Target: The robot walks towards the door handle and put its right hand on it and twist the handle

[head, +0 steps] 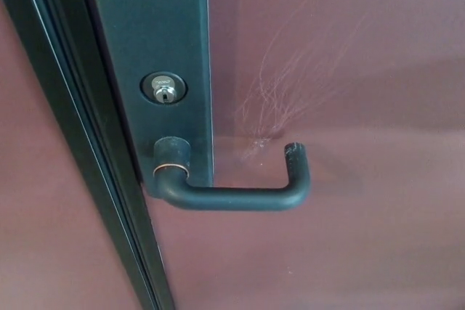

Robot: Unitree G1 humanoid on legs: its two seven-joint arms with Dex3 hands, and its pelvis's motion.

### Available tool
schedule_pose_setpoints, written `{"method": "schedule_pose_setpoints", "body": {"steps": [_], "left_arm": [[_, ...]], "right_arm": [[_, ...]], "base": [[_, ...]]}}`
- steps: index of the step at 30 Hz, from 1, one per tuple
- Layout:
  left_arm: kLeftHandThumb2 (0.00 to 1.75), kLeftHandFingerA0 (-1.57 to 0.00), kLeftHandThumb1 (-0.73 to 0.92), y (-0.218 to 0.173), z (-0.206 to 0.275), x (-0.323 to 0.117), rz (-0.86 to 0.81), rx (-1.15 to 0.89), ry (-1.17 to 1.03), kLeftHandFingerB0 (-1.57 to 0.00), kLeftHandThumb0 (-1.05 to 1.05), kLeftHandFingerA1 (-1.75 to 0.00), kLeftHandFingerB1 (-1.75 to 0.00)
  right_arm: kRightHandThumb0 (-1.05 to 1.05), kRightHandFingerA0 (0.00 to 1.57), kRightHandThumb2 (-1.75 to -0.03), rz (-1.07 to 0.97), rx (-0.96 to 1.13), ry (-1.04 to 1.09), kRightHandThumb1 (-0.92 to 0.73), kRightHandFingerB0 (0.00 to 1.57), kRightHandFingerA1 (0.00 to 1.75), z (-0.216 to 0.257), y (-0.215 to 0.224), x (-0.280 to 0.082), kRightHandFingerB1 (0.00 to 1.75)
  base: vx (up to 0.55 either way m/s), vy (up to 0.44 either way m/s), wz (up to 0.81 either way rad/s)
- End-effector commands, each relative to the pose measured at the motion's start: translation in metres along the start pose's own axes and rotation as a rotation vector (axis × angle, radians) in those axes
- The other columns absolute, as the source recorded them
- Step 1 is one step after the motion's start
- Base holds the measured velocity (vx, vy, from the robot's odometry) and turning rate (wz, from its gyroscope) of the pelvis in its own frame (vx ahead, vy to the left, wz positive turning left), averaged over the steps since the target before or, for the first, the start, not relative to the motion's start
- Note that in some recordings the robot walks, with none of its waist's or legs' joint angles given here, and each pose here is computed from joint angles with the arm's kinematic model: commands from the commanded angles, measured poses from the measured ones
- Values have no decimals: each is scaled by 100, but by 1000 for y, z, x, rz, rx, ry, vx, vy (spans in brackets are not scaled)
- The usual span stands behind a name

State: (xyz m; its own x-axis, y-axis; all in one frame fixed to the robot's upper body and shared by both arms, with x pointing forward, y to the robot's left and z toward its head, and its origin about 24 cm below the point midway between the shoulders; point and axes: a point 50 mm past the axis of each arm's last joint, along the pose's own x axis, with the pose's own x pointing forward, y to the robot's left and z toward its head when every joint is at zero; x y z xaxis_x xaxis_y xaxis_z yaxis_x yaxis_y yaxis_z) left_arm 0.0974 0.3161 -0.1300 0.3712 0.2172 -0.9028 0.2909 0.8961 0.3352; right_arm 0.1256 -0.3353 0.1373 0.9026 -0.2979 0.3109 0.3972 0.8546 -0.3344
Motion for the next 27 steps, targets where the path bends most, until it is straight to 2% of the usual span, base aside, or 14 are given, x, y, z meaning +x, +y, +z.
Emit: {"method": "schedule_pose_setpoints", "body": {"steps": [1,2,3,9,10,14,16,17,18,19,27], "left_arm": [[60,-59,68,8,-6,-3,-10,55,32,-40,-28,-42,-36],[60,-59,68,9,-6,-3,-11,50,33,-40,-28,-42,-36],[58,-69,61,11,6,0,-10,50,8,-47,-37,-46,-38],[58,-69,61,9,12,1,-12,40,-1,-47,-37,-46,-38],[58,-69,61,7,8,1,-19,37,4,-46,-37,-46,-38],[58,-69,61,6,6,1,-20,24,11,-46,-37,-46,-38],[58,-69,61,6,8,1,-17,22,10,-46,-37,-46,-38],[58,-69,61,6,8,1,-17,19,10,-47,-37,-46,-38],[58,-69,61,6,7,1,-17,16,8,-47,-37,-46,-38],[58,-69,61,6,3,0,-17,18,13,-47,-37,-46,-38],[58,-69,61,9,7,0,-18,35,13,-47,-37,-46,-38]], "right_arm": [[-53,80,-52,572,185,-442,-37,68,61,146,43,30,53],[-53,80,-52,604,151,-454,-37,68,61,152,47,33,53],[-52,80,-52,615,132,-465,-37,68,60,156,50,37,52],[-58,82,-52,726,-5,-493,-37,71,55,180,68,52,48],[-63,84,-71,784,-28,-482,-28,62,66,187,77,55,53],[-61,76,-68,860,-60,-467,-30,64,59,193,91,59,53],[-59,73,-68,901,-90,-466,-32,60,59,197,98,60,52],[-48,72,-76,937,-121,-467,-30,46,66,200,103,58,52],[-48,72,-76,965,-146,-468,-30,46,66,201,107,56,52],[-53,71,-54,989,-160,-469,-40,56,52,202,111,55,43],[-47,60,-55,1077,-218,-438,-50,46,49,203,130,55,40]], "base": [[0,0,0],[0,0,0],[0,0,0],[0,0,0],[0,0,0],[0,0,0],[0,0,0],[0,0,0],[0,0,0],[0,0,0],[0,0,0]]}}
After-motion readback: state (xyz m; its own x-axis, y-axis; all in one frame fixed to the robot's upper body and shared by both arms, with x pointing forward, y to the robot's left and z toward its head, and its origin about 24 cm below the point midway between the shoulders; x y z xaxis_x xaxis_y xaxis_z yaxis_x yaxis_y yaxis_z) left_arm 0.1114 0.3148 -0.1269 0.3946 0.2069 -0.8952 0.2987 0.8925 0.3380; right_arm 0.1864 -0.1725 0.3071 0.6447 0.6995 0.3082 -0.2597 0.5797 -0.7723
